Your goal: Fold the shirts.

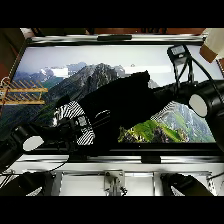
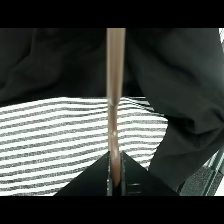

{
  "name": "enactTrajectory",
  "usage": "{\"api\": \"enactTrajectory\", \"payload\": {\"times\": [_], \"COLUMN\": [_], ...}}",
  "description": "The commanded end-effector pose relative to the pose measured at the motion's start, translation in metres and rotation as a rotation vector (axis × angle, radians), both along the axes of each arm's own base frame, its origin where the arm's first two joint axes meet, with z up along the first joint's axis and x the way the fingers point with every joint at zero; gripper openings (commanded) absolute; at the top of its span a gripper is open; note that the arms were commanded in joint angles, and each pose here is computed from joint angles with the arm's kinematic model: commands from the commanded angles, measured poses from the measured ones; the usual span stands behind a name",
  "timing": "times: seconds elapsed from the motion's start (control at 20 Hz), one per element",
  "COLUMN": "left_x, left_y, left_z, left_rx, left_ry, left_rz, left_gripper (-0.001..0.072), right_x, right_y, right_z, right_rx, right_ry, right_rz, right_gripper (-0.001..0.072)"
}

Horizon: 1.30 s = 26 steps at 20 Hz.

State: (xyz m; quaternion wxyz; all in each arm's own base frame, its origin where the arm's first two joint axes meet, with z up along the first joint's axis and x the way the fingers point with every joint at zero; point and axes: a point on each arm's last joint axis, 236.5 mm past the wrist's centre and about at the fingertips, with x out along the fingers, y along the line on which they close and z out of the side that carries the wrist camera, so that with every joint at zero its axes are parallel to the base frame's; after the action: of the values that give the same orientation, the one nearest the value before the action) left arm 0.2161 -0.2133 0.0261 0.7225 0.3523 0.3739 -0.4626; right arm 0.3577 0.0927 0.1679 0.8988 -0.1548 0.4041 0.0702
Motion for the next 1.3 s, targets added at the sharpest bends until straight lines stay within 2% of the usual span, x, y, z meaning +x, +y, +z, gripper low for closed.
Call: {"api": "enactTrajectory", "payload": {"times": [0.0, 0.2, 0.25, 0.3, 0.35, 0.5, 0.65, 0.75, 0.8, 0.95, 1.05, 1.15, 1.25], "left_x": [-0.002, -0.001, -0.001, -0.001, -0.001, -0.001, -0.001, -0.001, -0.001, -0.001, -0.001, -0.001, -0.001], "left_y": [-0.001, -0.001, -0.001, -0.001, -0.001, -0.001, -0.001, -0.001, -0.001, -0.001, -0.001, -0.001, 0.0], "left_z": [0.002, 0.002, 0.002, 0.003, 0.003, 0.003, 0.003, 0.003, 0.003, 0.003, 0.003, 0.003, 0.003], "left_rx": [-0.001, -0.004, -0.008, -0.011, -0.013, -0.017, -0.017, -0.017, -0.017, -0.017, -0.017, -0.017, -0.017], "left_ry": [-0.005, -0.006, -0.001, 0.001, 0.001, 0.007, 0.007, 0.007, 0.007, 0.008, 0.008, 0.008, 0.012], "left_rz": [-0.009, -0.006, 0.006, 0.013, 0.016, 0.029, 0.029, 0.029, 0.029, 0.029, 0.029, 0.028, 0.035], "left_gripper": [0.0044, 0.0045, 0.0045, 0.0045, 0.0045, 0.0045, 0.0045, 0.0045, 0.0045, 0.0045, 0.0045, 0.0045, 0.0045], "right_x": [0.033, 0.045, 0.042, 0.037, 0.03, 0.015, 0.0, -0.026, -0.045, -0.068, -0.059, -0.047, -0.05], "right_y": [0.008, 0.028, 0.035, 0.035, 0.03, 0.001, -0.002, 0.021, 0.036, 0.054, 0.056, 0.066, 0.091], "right_z": [0.026, 0.008, -0.007, -0.018, -0.023, 0.007, 0.06, 0.056, 0.04, 0.015, 0.007, -0.005, -0.017], "right_rx": [-0.04, 0.012, 0.031, 0.024, -0.002, -0.112, -0.125, -0.111, -0.133, -0.323, -0.403, -0.381, -0.334], "right_ry": [-0.08, -0.022, 0.033, 0.084, 0.121, 0.092, -0.033, 0.026, 0.112, 0.194, 0.185, 0.192, 0.19], "right_rz": [0.035, 0.042, 0.047, 0.041, 0.041, 0.046, 0.142, 0.314, 0.462, 0.909, 1.021, 1.045, 1.174], "right_gripper": [0.0066, 0.0068, 0.0101, 0.0362, 0.0566, 0.0566, 0.0566, 0.0566, 0.0566, 0.0565, 0.0565, 0.0565, 0.0565]}}
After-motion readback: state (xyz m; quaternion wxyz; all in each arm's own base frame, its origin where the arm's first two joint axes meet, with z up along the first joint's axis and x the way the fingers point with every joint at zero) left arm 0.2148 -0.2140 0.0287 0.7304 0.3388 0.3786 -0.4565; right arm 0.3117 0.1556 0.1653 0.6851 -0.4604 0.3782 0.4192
